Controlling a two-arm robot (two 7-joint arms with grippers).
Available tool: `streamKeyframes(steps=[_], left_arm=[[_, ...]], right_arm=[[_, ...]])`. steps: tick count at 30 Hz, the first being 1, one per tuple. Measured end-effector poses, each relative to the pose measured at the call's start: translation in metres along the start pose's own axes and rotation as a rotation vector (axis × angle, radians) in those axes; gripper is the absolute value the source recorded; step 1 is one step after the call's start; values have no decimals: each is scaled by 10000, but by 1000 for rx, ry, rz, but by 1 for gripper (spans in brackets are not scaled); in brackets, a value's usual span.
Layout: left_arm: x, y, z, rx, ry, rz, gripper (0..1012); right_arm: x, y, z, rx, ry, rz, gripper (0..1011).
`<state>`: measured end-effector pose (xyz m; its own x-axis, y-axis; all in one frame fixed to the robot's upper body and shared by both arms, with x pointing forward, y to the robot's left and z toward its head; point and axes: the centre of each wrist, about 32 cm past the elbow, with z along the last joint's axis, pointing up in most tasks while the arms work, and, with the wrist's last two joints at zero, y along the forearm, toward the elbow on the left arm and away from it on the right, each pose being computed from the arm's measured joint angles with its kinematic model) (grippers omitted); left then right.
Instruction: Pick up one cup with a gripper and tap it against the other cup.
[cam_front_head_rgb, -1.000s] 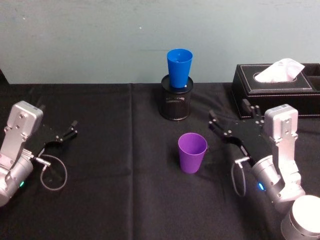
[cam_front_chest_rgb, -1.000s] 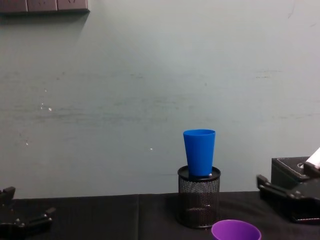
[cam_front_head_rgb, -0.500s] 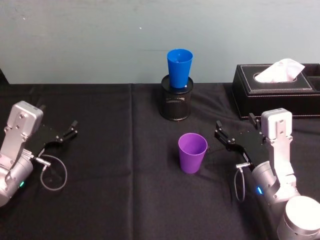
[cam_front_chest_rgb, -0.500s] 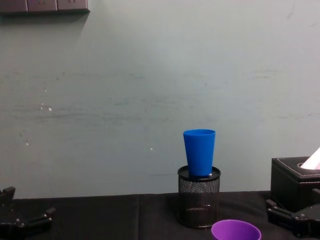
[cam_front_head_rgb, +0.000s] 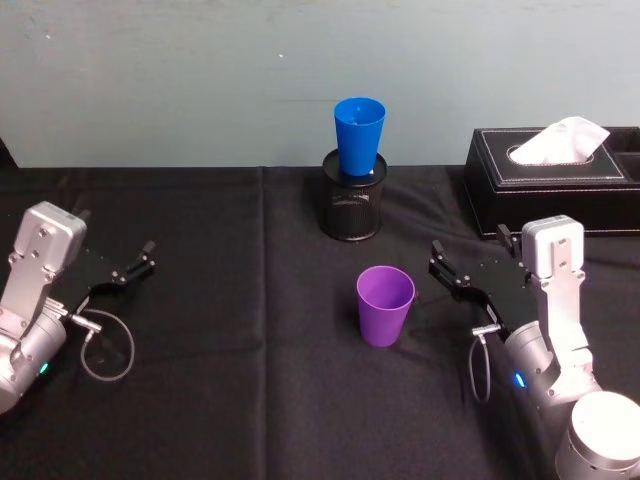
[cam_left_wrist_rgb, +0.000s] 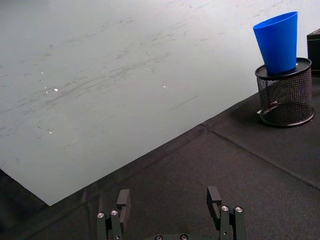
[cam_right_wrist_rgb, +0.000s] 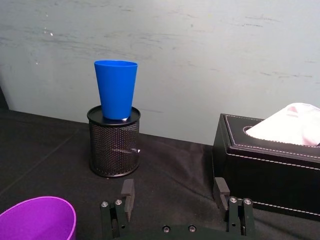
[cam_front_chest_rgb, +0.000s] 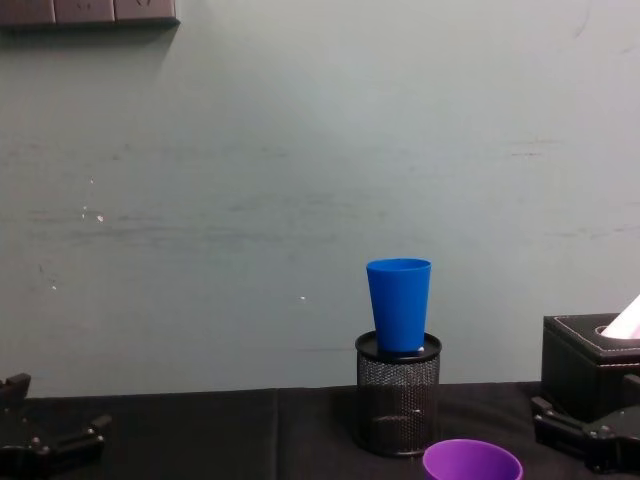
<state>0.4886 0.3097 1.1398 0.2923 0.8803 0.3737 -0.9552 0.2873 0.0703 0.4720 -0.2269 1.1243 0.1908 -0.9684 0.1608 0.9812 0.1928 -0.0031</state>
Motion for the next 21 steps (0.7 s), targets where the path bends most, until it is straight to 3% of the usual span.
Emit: streamKeyframes(steps=[21], left_arm=[[0,0,0,0,0,0,1000]], right_arm=[[0,0,6,2,-4,-1,1003]])
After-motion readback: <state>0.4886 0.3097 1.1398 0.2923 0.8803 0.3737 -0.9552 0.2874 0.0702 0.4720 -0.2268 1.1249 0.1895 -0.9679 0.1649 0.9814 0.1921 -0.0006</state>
